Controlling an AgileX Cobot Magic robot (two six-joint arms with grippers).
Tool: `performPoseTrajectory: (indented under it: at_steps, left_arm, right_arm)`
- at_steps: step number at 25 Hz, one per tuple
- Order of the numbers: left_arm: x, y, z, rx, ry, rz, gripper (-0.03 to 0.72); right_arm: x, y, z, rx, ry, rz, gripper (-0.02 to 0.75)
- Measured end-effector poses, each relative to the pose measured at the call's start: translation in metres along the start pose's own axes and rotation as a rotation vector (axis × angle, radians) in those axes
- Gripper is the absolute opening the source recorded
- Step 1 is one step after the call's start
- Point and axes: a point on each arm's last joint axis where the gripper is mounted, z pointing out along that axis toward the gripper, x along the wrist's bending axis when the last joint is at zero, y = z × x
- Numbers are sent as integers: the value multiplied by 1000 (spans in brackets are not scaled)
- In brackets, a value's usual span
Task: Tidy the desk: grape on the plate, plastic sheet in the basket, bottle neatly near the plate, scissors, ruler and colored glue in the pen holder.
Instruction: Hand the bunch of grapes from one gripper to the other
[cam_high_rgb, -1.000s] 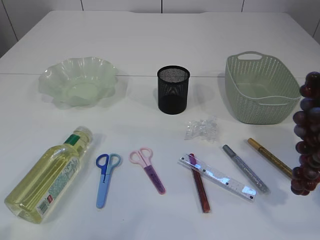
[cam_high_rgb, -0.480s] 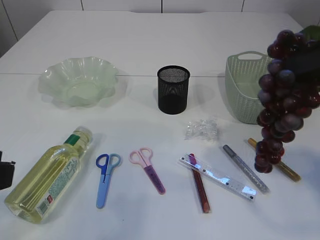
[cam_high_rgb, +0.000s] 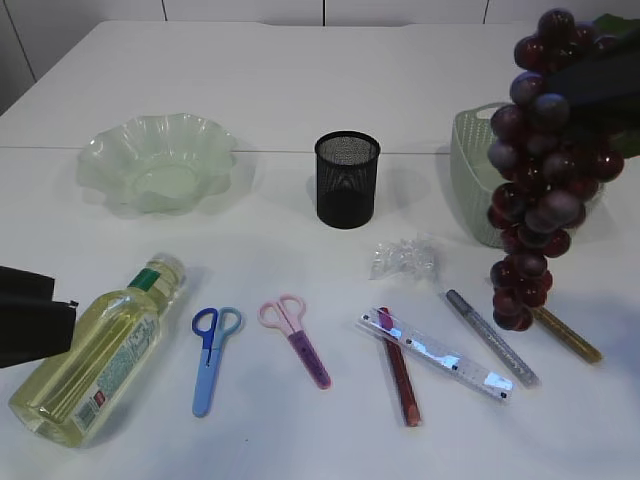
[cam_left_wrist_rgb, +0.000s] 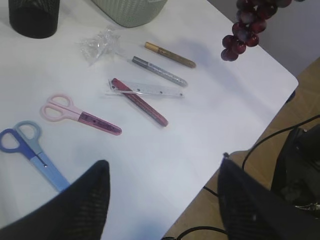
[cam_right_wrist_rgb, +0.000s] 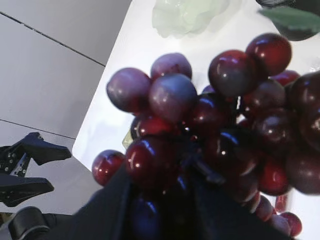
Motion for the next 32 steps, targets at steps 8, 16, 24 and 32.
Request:
performPoseTrajectory:
  at_steps: [8,16,24,32]
  left_arm:
    - [10,22,13,17,-116,-4,500]
    - [0,36,46,86,-235,60,500]
    - [-23,33,101,109,-306,153,509]
    - [-33,42,147,99,-273,266,512]
  right_arm:
    - [9,-2,6,13,44,-60,219]
    - [18,-2,30,34,95,-97,219]
    - [28,6,49,36,163,-97,219]
    - [30,6,55,38,186,-105,219]
